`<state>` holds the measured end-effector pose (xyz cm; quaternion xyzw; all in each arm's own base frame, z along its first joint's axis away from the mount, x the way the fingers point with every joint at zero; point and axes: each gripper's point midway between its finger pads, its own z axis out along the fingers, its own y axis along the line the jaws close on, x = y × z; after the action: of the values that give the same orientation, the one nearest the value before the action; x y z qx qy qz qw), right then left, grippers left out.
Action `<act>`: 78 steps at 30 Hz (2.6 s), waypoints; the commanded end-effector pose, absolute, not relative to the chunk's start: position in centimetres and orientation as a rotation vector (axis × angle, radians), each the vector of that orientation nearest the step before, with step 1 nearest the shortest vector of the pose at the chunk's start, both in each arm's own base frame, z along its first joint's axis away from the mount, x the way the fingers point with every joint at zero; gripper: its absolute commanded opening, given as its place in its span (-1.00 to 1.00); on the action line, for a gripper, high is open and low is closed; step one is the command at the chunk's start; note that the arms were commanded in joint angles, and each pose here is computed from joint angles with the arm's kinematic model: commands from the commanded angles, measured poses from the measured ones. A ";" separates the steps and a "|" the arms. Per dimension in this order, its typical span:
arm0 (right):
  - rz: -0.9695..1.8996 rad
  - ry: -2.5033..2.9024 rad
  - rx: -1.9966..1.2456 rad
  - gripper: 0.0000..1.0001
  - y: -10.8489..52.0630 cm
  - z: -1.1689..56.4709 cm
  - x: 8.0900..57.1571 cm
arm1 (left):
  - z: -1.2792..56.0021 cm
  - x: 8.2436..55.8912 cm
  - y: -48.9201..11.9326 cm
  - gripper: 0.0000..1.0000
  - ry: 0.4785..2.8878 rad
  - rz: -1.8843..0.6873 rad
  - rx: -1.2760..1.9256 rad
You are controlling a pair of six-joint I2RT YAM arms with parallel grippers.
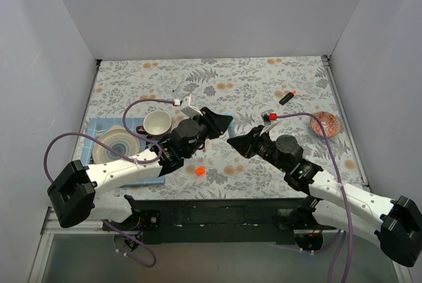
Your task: Insert the pens into the pen caps
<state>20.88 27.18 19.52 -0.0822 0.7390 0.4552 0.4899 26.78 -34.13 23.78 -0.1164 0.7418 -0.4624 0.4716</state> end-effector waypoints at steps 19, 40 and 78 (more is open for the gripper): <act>1.284 1.286 -0.463 -0.97 25.1 32.2 14.8 | 33.0 14.1 -37.1 0.58 1.672 -1.493 0.393; 1.628 1.193 -0.607 -0.97 24.2 32.4 7.3 | 40.0 12.3 -35.7 0.57 1.457 -1.483 0.566; 1.313 0.769 -0.524 -0.97 22.6 52.0 10.6 | 28.5 6.8 -37.4 -1.00 1.729 -1.744 0.813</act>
<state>8.53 27.11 38.39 -0.3222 0.4922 0.6403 0.4938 11.77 -34.73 45.41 0.1983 0.4610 -0.7039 0.5027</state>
